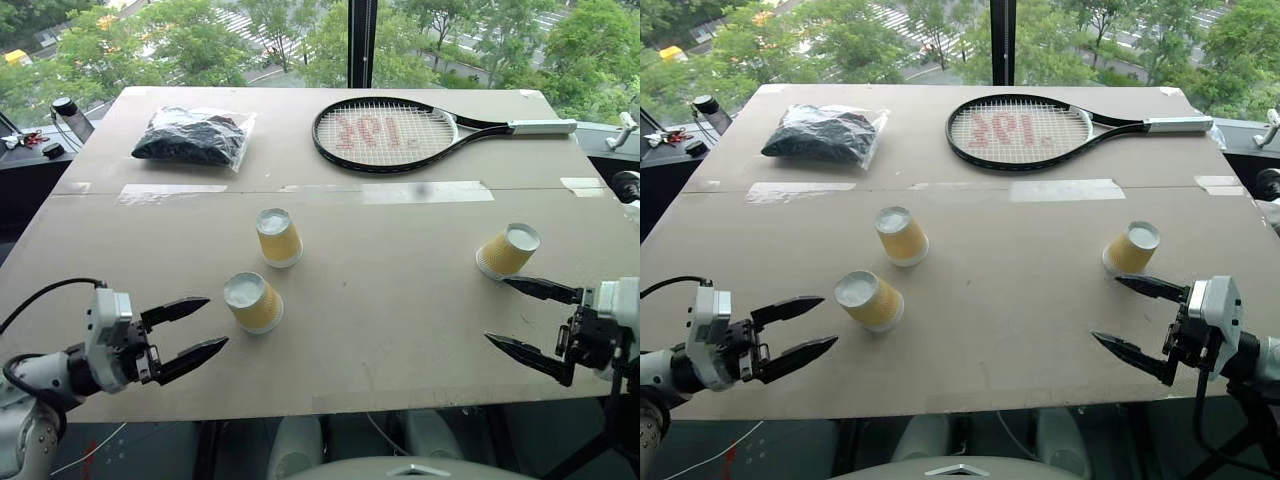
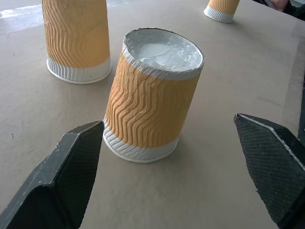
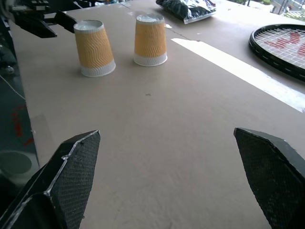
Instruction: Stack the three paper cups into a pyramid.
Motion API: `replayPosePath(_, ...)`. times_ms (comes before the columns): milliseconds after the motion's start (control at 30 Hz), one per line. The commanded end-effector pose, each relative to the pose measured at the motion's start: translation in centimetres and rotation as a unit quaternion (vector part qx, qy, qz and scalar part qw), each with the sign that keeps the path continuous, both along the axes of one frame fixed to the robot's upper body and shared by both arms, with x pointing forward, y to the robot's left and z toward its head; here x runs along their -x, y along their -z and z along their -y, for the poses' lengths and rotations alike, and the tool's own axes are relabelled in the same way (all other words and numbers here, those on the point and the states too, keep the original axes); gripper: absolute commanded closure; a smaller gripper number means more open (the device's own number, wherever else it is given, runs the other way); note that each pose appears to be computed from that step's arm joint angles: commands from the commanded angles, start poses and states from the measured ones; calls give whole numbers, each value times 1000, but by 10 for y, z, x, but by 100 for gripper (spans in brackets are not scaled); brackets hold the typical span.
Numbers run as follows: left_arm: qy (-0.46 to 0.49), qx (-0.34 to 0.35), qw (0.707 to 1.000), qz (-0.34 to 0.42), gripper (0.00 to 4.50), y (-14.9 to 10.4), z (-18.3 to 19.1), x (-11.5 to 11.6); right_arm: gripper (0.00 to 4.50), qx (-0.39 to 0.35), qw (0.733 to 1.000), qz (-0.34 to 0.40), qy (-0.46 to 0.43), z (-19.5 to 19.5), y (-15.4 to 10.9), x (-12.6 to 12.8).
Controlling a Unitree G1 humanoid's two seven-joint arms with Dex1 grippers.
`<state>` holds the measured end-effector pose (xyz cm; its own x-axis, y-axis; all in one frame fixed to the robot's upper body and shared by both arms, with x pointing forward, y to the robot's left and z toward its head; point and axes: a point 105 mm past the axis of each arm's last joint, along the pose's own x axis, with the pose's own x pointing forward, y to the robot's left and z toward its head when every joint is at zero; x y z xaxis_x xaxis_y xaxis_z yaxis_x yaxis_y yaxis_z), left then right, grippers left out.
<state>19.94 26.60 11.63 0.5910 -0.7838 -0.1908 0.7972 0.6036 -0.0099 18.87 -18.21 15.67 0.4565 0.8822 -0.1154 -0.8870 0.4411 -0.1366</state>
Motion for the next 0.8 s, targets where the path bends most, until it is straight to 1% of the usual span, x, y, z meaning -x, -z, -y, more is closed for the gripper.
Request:
replayPosePath(33, 1, -10, 1000, 19, 0, -1, 5, -6, 4, -1, 999, 4, -39, -9, -5, 13)
replayPosePath(200, 13, -8, 999, 37, 0, 3, 18, -20, 4, 0, 998, 19, -61, -8, -1, 21)
replayPosePath(333, 17, -4, 999, 48, 0, 3, 24, -30, 4, -3, 997, 27, -79, -15, 1, 26)
replayPosePath(533, 29, -4, 998, 48, 0, 7, 27, -37, 4, -3, 997, 27, -77, -18, 5, 29)
replayPosePath(700, 39, 3, 998, 50, 0, 10, 32, -40, 4, -2, 997, 28, -69, -18, 4, 30)
replayPosePath(733, 41, 5, 998, 50, 51, 10, 33, -41, 0, -1, 997, 28, -67, -18, 3, 30)
replayPosePath(800, 50, 8, 998, 49, 123, 12, 37, -41, 0, -1, 998, 27, -63, -17, 2, 29)
